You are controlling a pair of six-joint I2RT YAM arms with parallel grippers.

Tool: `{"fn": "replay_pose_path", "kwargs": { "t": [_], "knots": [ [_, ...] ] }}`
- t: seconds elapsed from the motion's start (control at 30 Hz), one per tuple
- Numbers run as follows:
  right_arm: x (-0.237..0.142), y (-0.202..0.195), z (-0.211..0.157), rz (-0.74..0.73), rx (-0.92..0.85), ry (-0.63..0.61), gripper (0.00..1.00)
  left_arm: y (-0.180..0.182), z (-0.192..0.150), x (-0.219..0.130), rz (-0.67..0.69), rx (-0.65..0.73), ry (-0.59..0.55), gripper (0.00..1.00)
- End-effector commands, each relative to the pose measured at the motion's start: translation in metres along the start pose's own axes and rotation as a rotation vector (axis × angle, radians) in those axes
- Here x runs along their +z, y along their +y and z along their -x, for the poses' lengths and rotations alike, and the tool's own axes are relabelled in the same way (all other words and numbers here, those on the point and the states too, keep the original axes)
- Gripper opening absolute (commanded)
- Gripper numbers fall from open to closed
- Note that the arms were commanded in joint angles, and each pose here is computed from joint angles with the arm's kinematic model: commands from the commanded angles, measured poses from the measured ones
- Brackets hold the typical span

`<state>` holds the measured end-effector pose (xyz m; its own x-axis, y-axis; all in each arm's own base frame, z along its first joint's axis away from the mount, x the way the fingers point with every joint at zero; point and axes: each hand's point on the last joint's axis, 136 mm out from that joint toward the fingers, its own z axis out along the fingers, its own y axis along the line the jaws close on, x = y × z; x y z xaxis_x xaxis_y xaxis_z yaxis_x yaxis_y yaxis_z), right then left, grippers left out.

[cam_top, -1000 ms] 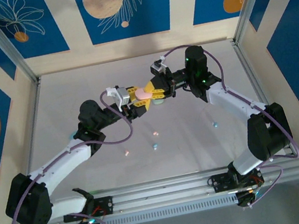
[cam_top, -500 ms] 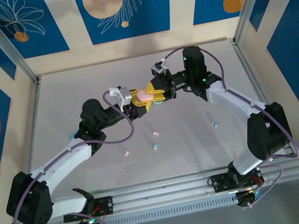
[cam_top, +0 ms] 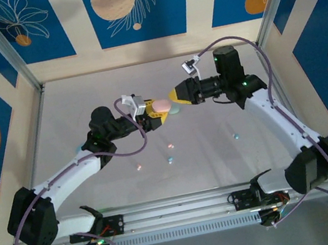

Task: Insert wireless bluetooth earbuds into charging case

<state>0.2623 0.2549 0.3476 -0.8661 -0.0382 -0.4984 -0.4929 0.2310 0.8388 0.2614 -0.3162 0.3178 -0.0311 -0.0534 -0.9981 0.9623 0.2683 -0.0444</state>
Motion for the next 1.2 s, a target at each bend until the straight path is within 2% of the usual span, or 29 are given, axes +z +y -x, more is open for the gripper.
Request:
{"fn": "replay_pose_path", "kwargs": {
  "t": [0.0,0.3,0.77,1.17],
  "knots": [
    [-0.004,-0.018,-0.013,-0.166,-0.183,0.006,0.62,-0.009,0.014,0.004,-0.056,-0.011,-0.039,0.26],
    [0.01,-0.017,-0.026,-0.254,-0.348,0.049,0.63,-0.015,0.017,0.007,-0.09,-0.033,-0.05,0.25],
    [0.006,-0.038,-0.014,-0.367,-0.311,-0.004,0.6,-0.022,0.019,0.008,-0.135,-0.032,-0.051,0.26],
    [0.009,-0.03,0.0,-0.314,-0.221,-0.042,0.61,-0.03,0.018,0.006,-0.167,-0.028,-0.046,0.26]
  ]
}}
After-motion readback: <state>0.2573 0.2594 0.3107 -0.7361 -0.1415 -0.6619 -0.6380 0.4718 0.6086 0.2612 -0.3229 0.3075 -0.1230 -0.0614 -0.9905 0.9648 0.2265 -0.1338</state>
